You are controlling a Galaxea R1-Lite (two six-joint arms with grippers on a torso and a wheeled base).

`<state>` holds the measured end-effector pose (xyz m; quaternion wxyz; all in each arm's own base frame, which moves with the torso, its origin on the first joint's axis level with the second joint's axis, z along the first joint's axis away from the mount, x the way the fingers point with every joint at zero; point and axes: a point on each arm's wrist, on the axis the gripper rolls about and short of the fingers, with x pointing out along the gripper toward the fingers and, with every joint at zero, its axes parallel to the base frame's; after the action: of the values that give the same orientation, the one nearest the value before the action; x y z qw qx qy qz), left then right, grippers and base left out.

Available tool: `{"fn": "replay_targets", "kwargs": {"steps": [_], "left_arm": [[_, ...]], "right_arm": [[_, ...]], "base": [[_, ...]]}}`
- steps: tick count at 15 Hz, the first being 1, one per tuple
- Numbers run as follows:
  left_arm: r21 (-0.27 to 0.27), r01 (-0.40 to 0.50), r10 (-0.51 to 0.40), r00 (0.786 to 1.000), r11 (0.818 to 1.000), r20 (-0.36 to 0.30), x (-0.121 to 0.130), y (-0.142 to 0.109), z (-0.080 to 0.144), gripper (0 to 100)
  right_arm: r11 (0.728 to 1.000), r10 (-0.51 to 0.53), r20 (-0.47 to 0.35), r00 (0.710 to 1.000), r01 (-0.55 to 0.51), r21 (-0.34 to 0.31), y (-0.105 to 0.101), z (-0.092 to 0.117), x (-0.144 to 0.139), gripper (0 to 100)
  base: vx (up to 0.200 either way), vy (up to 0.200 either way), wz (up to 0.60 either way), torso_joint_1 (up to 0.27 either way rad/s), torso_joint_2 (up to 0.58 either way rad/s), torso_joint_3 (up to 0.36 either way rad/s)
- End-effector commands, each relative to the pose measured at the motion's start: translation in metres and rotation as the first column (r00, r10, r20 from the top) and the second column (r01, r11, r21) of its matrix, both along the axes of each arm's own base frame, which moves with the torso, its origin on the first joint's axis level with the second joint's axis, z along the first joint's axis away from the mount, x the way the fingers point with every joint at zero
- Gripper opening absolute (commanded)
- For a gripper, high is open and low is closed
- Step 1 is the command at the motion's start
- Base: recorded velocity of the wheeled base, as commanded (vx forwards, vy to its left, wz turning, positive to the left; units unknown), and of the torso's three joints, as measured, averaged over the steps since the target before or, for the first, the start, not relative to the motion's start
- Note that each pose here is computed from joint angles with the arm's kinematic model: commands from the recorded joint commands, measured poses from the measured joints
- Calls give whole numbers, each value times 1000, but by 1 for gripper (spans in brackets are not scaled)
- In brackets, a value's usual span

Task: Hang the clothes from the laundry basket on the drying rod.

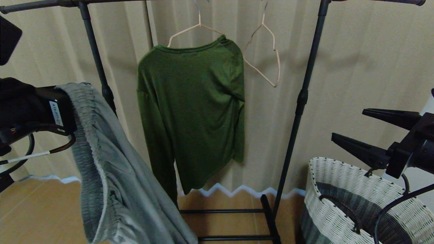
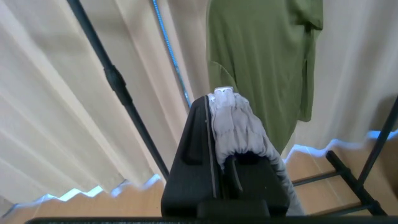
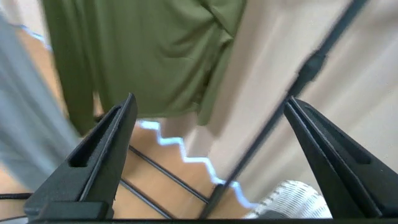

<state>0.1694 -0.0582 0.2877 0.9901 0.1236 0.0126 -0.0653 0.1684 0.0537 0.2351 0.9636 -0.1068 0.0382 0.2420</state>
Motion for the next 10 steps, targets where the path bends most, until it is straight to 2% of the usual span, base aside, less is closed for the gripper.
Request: {"fn": "replay_targets", "kwargs": {"steps": [1,4,10], "left_arm": [[-5,1,0,1000,1000,15,-5,2,2,0],[-6,1,0,1000,1000,17,-5,2,3,0],[-4,1,-1,1000,1000,15,-5,2,2,0]], "right_arm": [[1000,-6,33,999,7,-12,-3,-2,-5,100],[999,-23,90,996,25,-29,-6,-9,-7,100],[996,-80,91,993,83,-34,-14,-10,-3,100]], "base": [[0,0,0,0,0,0],[0,0,0,0,0,0],[0,0,0,0,0,0]]}}
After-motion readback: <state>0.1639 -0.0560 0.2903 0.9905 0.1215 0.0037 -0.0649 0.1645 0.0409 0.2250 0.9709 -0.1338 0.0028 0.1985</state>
